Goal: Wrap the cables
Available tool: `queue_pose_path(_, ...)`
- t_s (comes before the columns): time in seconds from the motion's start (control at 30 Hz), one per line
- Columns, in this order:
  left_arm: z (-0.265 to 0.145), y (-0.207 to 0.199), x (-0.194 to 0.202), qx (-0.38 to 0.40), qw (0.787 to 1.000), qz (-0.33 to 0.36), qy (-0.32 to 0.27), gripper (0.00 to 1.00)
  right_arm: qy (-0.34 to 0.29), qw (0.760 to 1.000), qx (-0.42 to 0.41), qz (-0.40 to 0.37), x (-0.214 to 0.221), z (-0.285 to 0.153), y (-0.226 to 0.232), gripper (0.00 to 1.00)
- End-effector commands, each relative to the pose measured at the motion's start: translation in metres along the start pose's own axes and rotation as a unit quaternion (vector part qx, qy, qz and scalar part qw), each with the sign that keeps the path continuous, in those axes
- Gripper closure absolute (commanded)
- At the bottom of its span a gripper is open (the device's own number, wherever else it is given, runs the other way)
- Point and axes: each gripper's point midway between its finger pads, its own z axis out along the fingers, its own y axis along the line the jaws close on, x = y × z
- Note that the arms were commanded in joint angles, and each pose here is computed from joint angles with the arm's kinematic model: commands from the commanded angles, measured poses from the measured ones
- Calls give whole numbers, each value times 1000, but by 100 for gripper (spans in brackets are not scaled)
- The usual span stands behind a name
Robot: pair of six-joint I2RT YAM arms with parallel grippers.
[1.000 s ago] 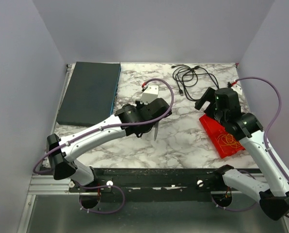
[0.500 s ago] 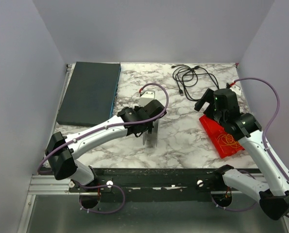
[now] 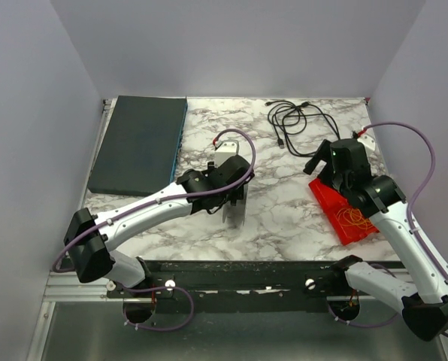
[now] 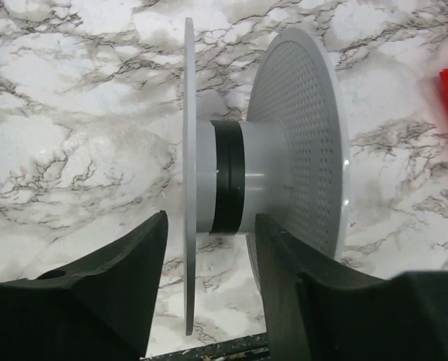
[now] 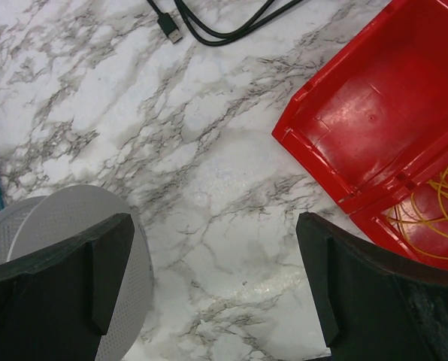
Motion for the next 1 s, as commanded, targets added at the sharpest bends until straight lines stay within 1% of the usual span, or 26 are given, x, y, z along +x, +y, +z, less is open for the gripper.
queue_pose_path(0.0, -16, -13, -14, 53, 998, -18, -17, 42, 14, 997, 78, 10, 16, 4, -33, 0)
queue_pose_path(0.1, -22, -16, -18, 68, 997, -16, -23, 38, 24, 992, 120, 26, 31, 5, -53, 0)
queue_pose_path(0.23, -28, -16, -21, 80, 996, -13, -29, 34, 16, 984, 171, 40, 37, 0, -80, 1)
queue_pose_path(0.3, -31, -17, -22, 87, 996, -14, -32, 32, 2, 978, 200, 51, 33, -5, -93, 3)
queue_pose_path(0.37, -32, -18, -23, 91, 995, -13, -34, 32, -13, 974, 215, 67, 28, -9, -100, 7)
queue_pose_path(0.43, -33, -19, -24, 96, 995, -11, -35, 32, -19, 970, 228, 79, 22, -7, -107, 17)
queue_pose_path(0.53, -35, -21, -25, 104, 994, -9, -38, 31, -4, 964, 250, 92, 15, 9, -120, 40)
queue_pose_path(0.57, -36, -21, -25, 108, 993, -8, -38, 31, 9, 962, 255, 99, 14, 16, -125, 46)
queue_pose_path(0.63, -38, -22, -27, 114, 993, -7, -39, 31, 24, 956, 266, 121, 9, 27, -140, 53)
queue_pose_path(0.77, -43, -22, -32, 124, 991, -3, -45, 31, 26, 949, 268, 162, -8, 37, -159, 52)
queue_pose_path(0.87, -46, -20, -35, 128, 991, -4, -49, 31, 43, 944, 268, 190, -7, 46, -167, 52)
queue_pose_path(0.97, -49, -19, -38, 133, 990, -8, -53, 31, 46, 941, 262, 211, -8, 55, -170, 52)
